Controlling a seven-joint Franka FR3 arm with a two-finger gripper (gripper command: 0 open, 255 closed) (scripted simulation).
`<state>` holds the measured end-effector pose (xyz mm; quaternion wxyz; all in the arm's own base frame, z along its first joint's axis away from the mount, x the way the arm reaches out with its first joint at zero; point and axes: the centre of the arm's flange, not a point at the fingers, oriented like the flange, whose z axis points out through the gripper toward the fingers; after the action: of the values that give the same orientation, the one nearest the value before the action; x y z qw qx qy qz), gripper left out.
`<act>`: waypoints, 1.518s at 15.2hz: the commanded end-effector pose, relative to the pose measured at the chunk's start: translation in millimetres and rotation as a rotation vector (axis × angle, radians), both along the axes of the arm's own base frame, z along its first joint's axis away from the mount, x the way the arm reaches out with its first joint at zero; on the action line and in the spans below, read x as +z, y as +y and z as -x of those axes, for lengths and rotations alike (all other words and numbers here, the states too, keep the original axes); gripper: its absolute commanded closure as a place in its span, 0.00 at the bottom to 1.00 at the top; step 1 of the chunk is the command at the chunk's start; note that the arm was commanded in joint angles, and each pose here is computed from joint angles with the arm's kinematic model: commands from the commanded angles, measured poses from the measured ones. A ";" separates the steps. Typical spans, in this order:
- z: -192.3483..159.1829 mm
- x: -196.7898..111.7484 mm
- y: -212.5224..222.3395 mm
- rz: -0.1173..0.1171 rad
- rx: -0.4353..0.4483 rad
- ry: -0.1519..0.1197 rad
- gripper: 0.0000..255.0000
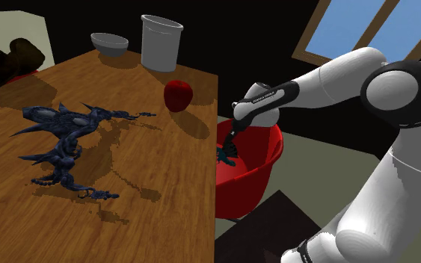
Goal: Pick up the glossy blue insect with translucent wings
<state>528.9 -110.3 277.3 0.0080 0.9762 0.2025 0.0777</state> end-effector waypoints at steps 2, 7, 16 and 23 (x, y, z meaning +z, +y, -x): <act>-0.3 -16.3 -0.5 0.000 0.000 -0.001 0.00; -0.6 -19.2 -0.2 0.000 0.000 -0.001 1.00; -0.3 -14.0 -0.5 0.000 0.000 -0.001 1.00; -0.3 22.9 -0.5 0.000 0.000 -0.001 1.00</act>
<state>530.9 -110.0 294.7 0.0081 0.9761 0.2027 0.0780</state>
